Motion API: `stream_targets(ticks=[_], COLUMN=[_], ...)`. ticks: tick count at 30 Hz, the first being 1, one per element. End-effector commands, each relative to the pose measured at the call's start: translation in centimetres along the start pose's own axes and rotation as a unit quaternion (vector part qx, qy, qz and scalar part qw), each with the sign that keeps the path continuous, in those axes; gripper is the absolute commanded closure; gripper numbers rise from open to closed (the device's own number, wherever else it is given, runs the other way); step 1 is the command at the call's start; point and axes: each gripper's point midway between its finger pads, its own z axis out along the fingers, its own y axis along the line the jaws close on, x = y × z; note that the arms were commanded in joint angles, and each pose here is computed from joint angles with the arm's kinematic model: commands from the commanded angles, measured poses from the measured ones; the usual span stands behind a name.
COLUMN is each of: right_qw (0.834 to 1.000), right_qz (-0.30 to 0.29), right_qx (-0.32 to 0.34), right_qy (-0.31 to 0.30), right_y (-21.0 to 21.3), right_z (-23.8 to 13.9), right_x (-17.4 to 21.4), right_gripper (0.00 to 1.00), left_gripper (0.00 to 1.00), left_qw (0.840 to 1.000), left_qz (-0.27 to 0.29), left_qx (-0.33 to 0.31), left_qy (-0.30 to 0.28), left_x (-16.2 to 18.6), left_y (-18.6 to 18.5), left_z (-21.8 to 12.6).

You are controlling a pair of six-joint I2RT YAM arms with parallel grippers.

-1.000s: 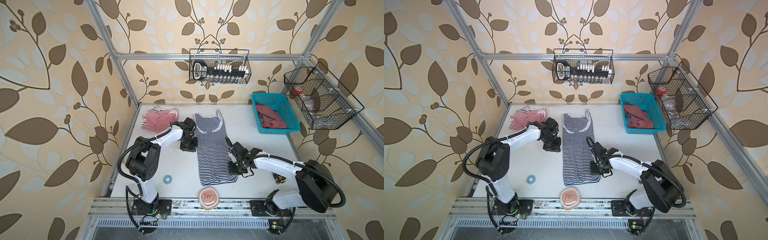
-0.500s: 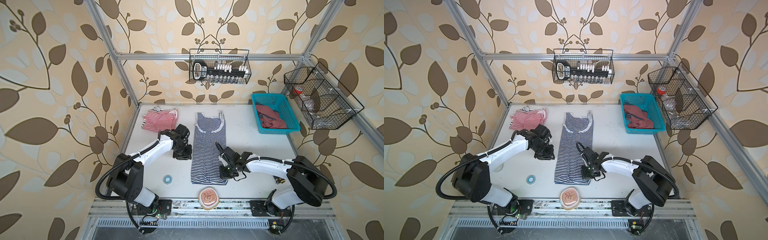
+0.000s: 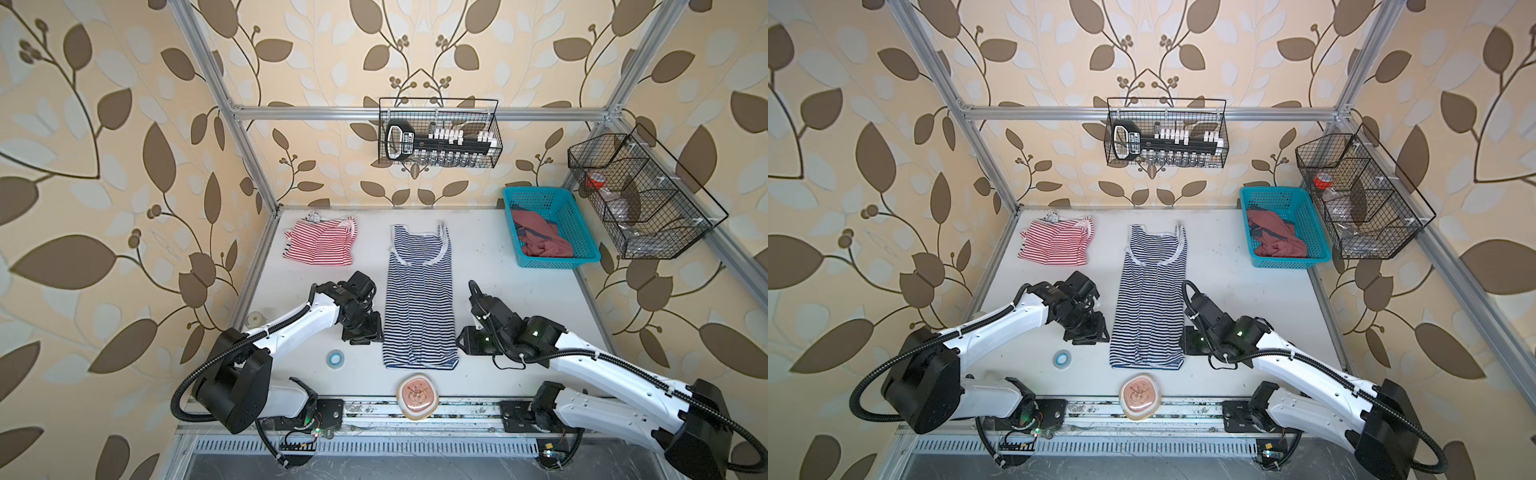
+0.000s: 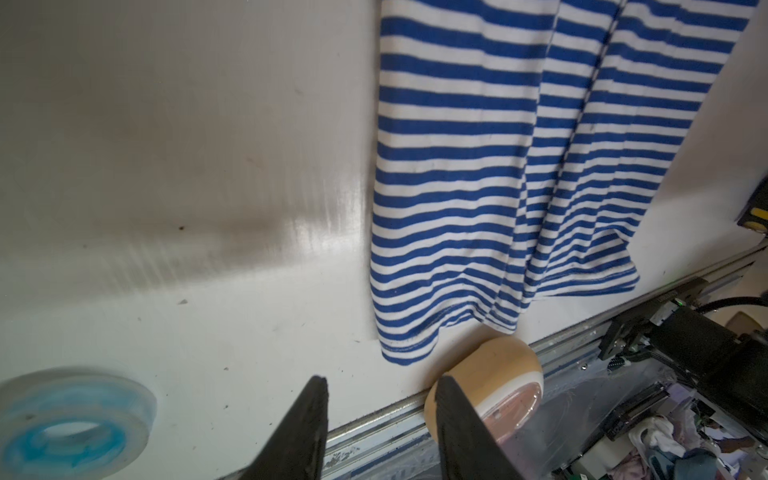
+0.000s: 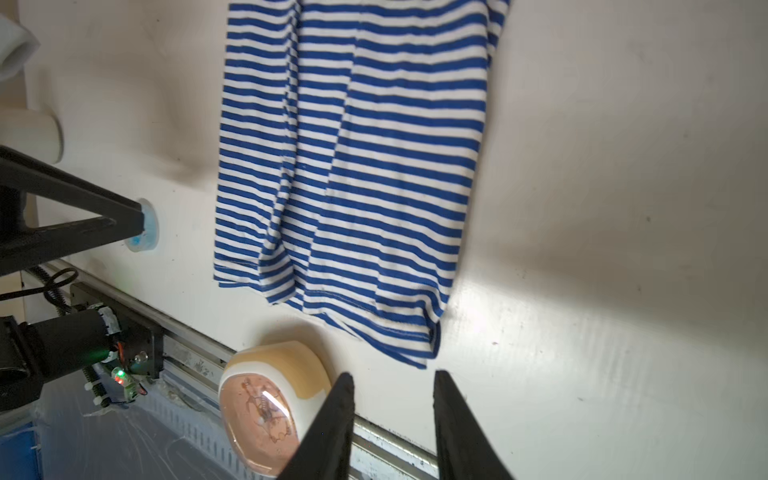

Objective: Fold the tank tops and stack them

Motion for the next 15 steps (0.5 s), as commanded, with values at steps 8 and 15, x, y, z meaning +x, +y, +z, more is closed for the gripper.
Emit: stream_targets(ticks=[8, 15], right_qw=[0.995, 0.991], right_qz=[0.095, 0.111], right_qx=[-0.031, -0.073], right_qy=[0.02, 0.02], right_y=[-1.8, -0.5], right_z=[2.9, 3.2], right_x=[1.9, 1.1], right_gripper=[0.67, 0.66], left_gripper=[0.52, 0.51], left_qw=[0.998, 0.998], left_qz=[-0.02, -0.031], left_qx=[0.053, 0.055], left_qy=[0.005, 0.018], left_x=[0.9, 2.0], left_y=[-1.2, -0.8], left_z=[1.1, 2.1])
